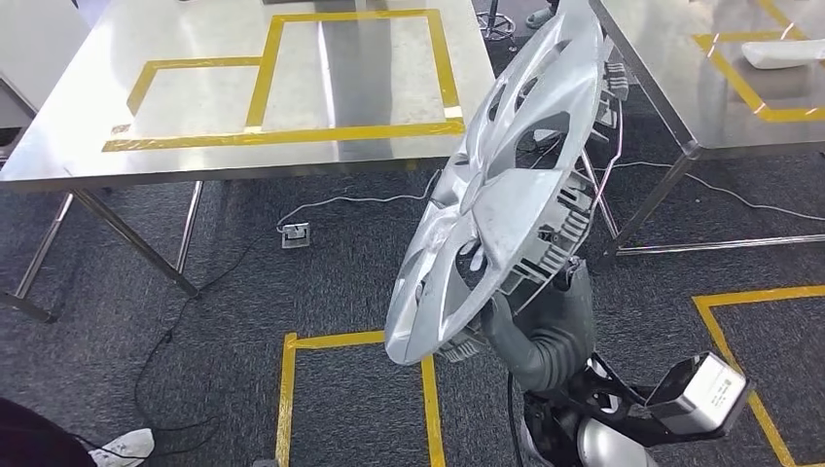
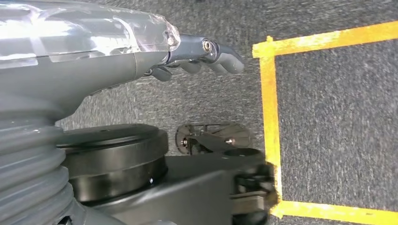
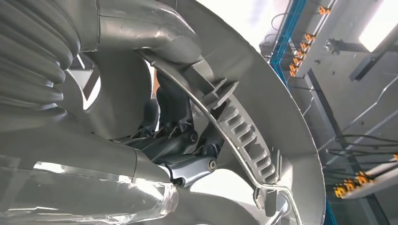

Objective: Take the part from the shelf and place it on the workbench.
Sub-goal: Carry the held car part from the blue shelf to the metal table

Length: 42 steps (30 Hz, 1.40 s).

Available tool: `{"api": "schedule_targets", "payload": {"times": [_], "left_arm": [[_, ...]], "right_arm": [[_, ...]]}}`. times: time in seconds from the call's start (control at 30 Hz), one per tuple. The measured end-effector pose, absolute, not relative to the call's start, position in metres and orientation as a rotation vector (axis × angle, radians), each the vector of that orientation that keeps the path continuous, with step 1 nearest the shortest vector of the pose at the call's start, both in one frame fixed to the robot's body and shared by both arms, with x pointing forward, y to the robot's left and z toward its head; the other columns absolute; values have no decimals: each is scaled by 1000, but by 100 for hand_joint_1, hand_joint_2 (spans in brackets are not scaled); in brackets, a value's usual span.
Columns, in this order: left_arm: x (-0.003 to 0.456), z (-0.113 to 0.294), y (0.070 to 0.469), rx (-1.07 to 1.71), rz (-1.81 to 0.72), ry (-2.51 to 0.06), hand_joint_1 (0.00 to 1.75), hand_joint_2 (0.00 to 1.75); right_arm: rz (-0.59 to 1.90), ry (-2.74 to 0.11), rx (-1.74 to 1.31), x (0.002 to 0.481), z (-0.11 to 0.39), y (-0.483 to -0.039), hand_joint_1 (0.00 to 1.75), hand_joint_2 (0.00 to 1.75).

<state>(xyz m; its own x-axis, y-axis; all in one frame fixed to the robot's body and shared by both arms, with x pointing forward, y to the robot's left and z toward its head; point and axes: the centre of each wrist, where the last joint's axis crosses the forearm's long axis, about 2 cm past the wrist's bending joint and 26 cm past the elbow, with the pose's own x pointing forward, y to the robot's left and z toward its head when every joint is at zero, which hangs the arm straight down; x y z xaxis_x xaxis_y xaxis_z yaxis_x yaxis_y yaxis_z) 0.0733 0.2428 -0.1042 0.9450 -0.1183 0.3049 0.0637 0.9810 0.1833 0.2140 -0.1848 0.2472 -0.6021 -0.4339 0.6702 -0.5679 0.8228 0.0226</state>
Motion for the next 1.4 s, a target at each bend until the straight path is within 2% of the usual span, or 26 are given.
{"api": "schedule_targets", "payload": {"times": [1.4], "left_arm": [[74, -104, 243, 171, -90, -309, 0, 175]], "right_arm": [[251, -2310, 737, 214, 247, -185, 175, 175]]}}
